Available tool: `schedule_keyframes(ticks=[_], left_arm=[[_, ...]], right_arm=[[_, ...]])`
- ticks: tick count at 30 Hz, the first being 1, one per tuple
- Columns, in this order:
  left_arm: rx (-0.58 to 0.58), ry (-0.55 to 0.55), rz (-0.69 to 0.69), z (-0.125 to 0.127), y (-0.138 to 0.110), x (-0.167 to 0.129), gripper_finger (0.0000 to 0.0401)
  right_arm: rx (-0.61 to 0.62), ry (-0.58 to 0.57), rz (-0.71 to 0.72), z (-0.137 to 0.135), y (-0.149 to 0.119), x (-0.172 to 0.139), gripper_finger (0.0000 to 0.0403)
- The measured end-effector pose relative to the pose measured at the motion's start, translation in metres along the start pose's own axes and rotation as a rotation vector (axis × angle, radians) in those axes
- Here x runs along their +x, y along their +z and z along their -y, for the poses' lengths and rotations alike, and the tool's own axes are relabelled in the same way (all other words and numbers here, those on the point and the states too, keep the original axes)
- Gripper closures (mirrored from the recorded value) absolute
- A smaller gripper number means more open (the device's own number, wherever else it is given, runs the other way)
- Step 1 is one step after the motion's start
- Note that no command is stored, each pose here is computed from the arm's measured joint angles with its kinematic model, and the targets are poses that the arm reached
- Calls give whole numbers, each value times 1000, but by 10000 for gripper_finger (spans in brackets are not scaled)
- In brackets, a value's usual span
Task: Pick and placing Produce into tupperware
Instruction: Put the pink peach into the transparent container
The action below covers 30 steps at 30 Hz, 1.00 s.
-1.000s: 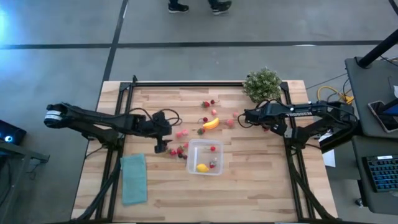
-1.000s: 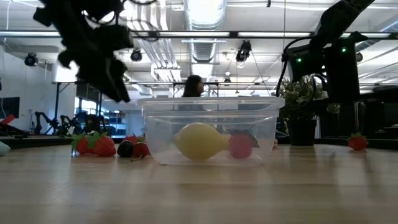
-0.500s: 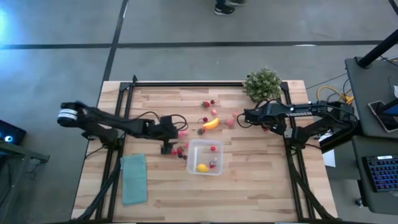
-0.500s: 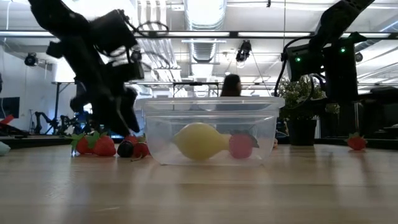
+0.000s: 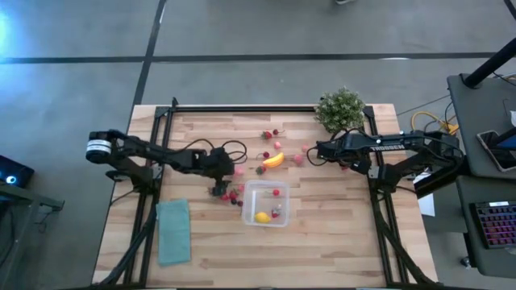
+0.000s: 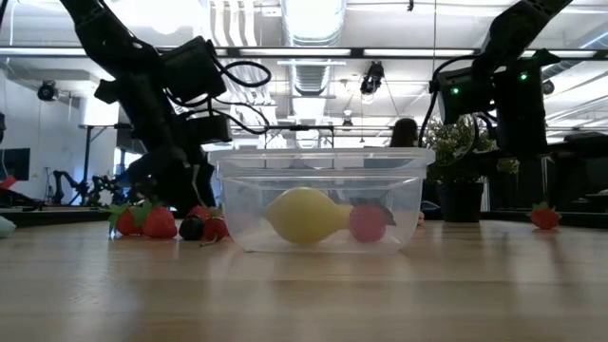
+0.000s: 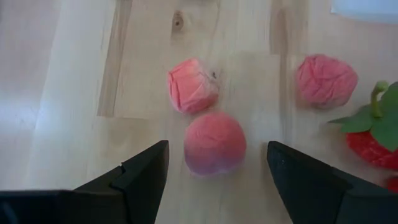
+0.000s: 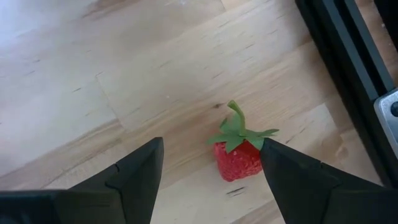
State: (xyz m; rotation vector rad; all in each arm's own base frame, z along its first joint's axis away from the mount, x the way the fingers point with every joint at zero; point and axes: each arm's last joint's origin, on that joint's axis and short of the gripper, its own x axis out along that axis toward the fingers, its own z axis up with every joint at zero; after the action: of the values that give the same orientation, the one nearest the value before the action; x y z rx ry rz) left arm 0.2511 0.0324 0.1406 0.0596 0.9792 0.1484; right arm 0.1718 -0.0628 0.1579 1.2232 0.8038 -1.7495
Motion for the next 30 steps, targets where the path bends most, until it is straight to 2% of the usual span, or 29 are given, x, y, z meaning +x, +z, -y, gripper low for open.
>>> schedule_keyframes(ticks=[9,16,21,24,26,30], left_arm=[[-9,-19,23,-2,2,1,244],[-15,-21,28,-4,2,1,293],[-35,-38,24,-4,2,-4,307],[-37,-44,59,-4,8,-19,306],[-32,-48,100,-3,12,-33,304],[-21,-88,278,-1,27,-67,304]], right_arm=[[-33,3,-1,0,0,0,145],[-32,9,-3,-1,-1,0,145],[-38,17,-10,-2,-1,0,145],[-37,19,-10,-2,-1,0,145],[-37,22,-11,-2,-1,0,145],[-37,25,-14,-3,-1,-1,145]])
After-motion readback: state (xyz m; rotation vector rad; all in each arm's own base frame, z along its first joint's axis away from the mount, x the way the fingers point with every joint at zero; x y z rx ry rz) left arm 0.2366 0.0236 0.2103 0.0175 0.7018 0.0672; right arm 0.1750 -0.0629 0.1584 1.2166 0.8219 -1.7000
